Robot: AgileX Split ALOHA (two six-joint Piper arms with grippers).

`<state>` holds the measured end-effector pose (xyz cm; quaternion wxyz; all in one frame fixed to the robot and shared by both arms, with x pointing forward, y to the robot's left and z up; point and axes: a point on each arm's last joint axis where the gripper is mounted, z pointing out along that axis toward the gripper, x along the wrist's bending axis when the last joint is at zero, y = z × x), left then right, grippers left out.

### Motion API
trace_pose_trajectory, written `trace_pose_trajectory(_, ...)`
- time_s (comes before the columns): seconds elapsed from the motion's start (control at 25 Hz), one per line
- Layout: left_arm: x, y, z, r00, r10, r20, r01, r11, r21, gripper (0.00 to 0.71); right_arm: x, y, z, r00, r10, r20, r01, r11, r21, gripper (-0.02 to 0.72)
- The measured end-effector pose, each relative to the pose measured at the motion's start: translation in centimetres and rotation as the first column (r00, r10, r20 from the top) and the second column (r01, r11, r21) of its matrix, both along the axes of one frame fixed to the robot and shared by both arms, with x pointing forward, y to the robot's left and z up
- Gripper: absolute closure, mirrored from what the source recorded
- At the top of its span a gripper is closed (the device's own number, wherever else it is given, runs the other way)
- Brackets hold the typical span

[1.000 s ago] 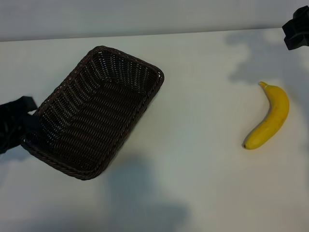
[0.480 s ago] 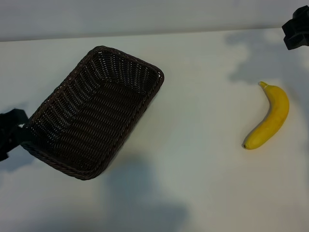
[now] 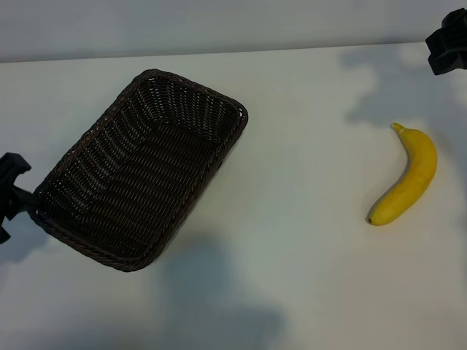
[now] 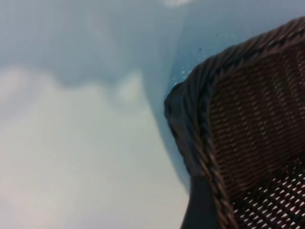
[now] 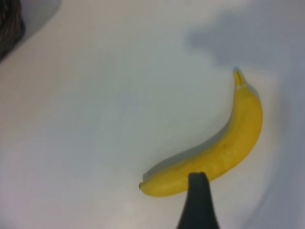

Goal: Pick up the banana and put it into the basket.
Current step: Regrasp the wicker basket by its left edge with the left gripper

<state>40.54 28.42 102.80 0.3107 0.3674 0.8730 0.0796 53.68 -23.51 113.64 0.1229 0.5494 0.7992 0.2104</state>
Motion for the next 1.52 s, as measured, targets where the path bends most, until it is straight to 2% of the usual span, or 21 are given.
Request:
trace_pose_trajectory(0.56,0.5,-0.1,-1.3,0.997,0.006,-0.074,-0.006,1.0,-0.001,0.158,0.0,0.0,0.0,1.0,0.0,0.0,0.0,1.0,0.002,0.156)
trace_pose_trajectory(0.8,-0.2,-0.1,-3.3,0.991,0.03,-0.13,-0.032,0.999,-0.018,0.158,0.0,0.0,0.0,1.0,0.0,0.0,0.0,1.0,0.002,0.156)
trace_pose_trajectory(1.16,0.8,0.0,-4.3,0.996,0.069,-0.056,-0.072,0.997,-0.041,0.158,0.0,0.1,0.0,1.0,0.0,-0.002,0.0,1.0,0.009,0.156)
trace_pose_trajectory(1.52,2.2,-0.1,-5.9,0.992,0.082,-0.091,-0.086,0.995,-0.043,0.157,0.0,0.1,0.0,1.0,0.001,-0.002,-0.001,1.0,0.01,0.156)
